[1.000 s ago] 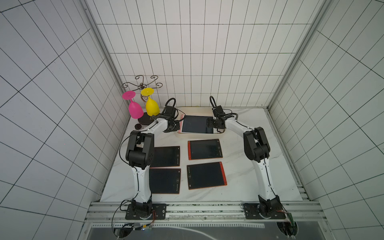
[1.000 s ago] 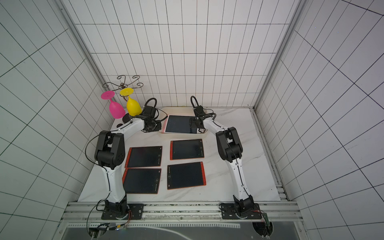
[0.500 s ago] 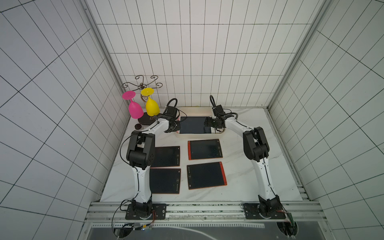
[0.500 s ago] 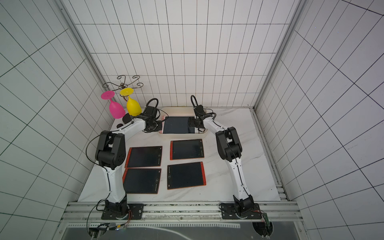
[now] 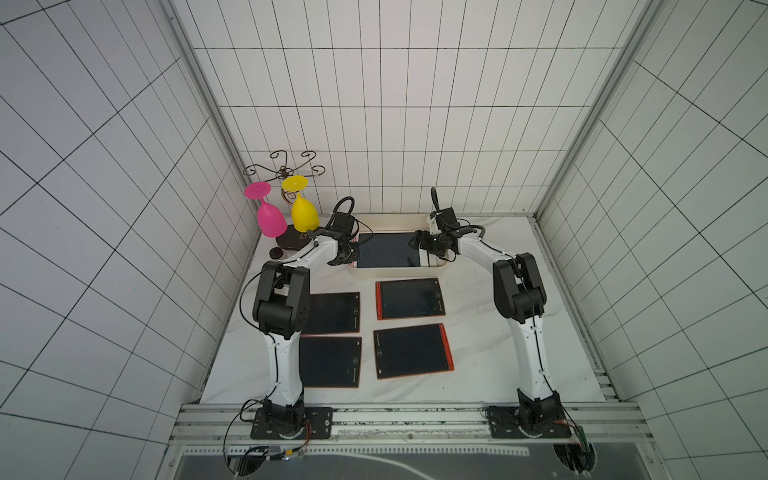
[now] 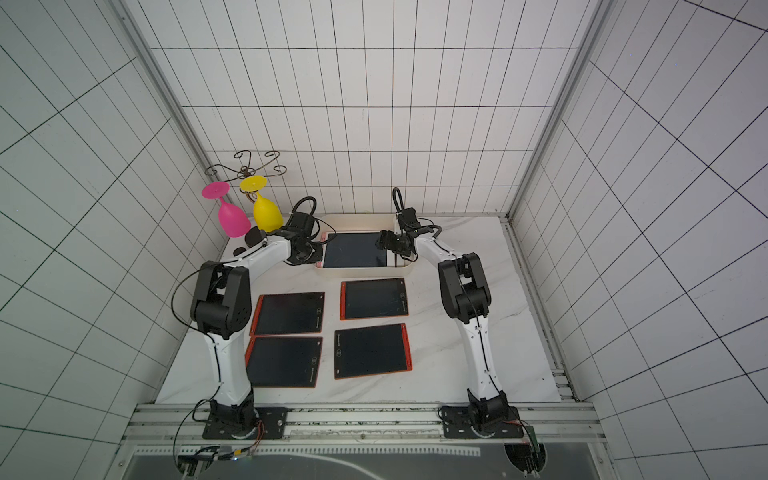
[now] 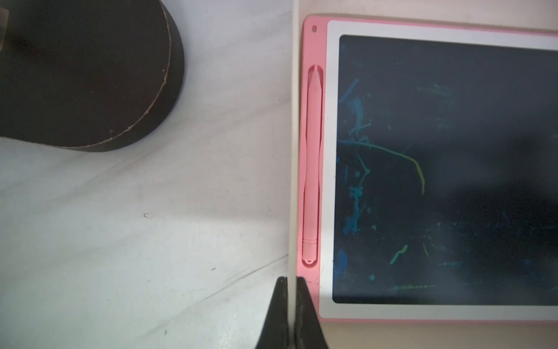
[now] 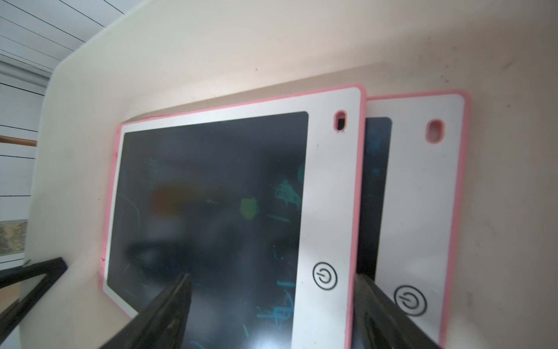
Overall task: Take out the writing tablet from the storage box
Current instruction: Pick up the writing tablet from the storage box.
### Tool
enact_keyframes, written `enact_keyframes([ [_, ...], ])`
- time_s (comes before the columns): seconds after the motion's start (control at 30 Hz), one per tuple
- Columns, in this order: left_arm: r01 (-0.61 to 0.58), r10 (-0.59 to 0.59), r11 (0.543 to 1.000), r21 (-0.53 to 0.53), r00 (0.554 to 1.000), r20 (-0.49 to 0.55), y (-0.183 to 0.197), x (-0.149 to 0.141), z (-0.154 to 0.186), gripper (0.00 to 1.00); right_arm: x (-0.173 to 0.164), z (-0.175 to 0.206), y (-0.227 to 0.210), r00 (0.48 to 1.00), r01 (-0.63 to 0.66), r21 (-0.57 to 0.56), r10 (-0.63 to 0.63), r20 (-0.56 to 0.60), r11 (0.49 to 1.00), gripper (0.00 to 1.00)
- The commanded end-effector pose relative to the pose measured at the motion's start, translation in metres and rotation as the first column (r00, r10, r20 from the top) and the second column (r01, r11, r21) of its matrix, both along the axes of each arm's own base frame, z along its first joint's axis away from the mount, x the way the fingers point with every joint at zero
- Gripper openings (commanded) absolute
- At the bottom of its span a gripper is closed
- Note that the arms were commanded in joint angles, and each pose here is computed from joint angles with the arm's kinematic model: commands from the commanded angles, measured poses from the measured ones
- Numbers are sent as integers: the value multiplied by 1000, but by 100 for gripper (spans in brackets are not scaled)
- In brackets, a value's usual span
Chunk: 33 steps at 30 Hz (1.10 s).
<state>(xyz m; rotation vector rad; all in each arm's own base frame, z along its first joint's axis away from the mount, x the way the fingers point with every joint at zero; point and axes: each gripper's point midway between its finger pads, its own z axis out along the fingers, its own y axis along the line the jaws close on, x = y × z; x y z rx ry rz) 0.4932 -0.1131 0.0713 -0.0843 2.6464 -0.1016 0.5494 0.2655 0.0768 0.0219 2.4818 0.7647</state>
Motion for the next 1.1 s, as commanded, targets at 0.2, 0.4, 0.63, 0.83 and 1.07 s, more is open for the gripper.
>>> enact_keyframes([
  [0.2, 83, -83, 992, -94, 997, 8, -35, -2, 7, 0, -30, 80, 61, 983, -184, 281, 170, 75, 942, 84],
  [0.4, 86, -84, 992, -95, 996, 24, -35, -1, 15, 0, -37, 91, 60, 981, -191, 302, 176, 76, 934, 84],
  [0.63, 86, -83, 991, -105, 996, 28, -36, -1, 18, 0, -45, 97, 66, 980, -197, 361, 188, 60, 912, 83],
  [0.83, 86, -83, 990, -114, 996, 29, -36, 0, 19, 0, -48, 98, 68, 980, -194, 377, 192, 42, 906, 81],
  [1.07, 69, -66, 990, -125, 997, 28, -30, 2, 19, 0, -43, 100, 57, 985, -173, 318, 160, 68, 932, 80],
])
